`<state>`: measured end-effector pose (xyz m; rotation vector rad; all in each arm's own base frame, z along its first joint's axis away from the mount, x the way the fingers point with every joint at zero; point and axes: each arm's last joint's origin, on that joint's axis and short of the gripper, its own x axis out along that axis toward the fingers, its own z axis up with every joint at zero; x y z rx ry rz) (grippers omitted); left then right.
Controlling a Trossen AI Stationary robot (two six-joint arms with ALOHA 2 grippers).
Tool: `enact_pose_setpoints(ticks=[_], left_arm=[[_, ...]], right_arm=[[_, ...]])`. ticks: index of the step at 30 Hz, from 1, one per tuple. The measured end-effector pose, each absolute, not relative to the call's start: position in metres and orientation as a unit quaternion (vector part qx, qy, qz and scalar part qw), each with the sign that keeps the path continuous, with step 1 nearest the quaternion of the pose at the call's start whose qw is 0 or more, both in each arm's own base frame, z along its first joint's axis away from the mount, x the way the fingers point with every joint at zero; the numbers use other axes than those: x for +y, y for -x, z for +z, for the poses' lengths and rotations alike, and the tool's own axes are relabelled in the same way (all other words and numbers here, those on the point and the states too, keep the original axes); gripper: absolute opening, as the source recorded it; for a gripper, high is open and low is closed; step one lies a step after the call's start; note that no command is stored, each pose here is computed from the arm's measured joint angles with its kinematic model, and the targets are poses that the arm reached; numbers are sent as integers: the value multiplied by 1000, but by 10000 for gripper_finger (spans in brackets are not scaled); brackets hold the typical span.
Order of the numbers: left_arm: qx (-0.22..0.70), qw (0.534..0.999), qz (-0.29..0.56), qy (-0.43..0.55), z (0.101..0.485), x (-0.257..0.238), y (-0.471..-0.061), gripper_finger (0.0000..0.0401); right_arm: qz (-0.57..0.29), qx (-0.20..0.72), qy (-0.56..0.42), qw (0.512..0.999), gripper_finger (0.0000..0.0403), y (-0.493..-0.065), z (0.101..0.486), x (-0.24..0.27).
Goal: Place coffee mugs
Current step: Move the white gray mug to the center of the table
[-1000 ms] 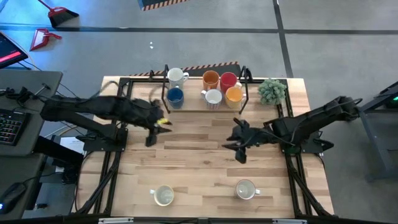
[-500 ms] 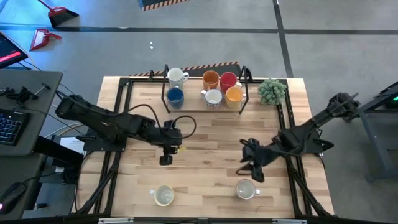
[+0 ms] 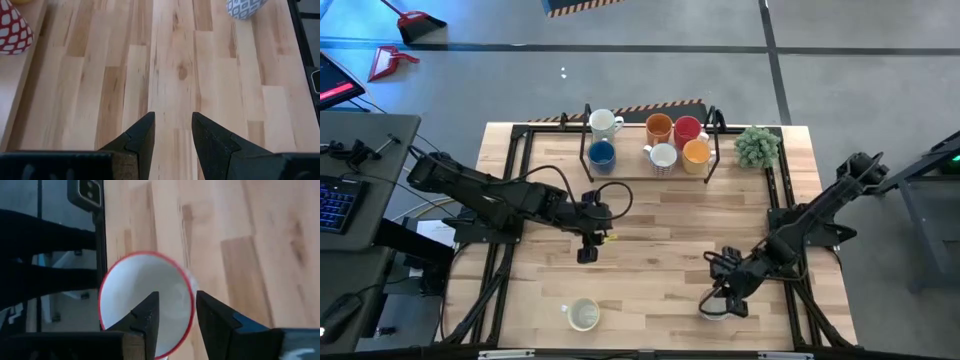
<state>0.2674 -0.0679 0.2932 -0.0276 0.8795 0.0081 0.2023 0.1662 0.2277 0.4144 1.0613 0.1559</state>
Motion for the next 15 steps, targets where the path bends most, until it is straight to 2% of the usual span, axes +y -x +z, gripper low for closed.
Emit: enact_pose_setpoints(ticks=[8,15], left_arm=[[424,906,4,14,294,-68,-267,120],[424,906,4,14,294,-68,-267,120]], right_arm=[[92,545,-227,802,106,-202,220,171],[67,537,-218,812,106,-203,219,169]])
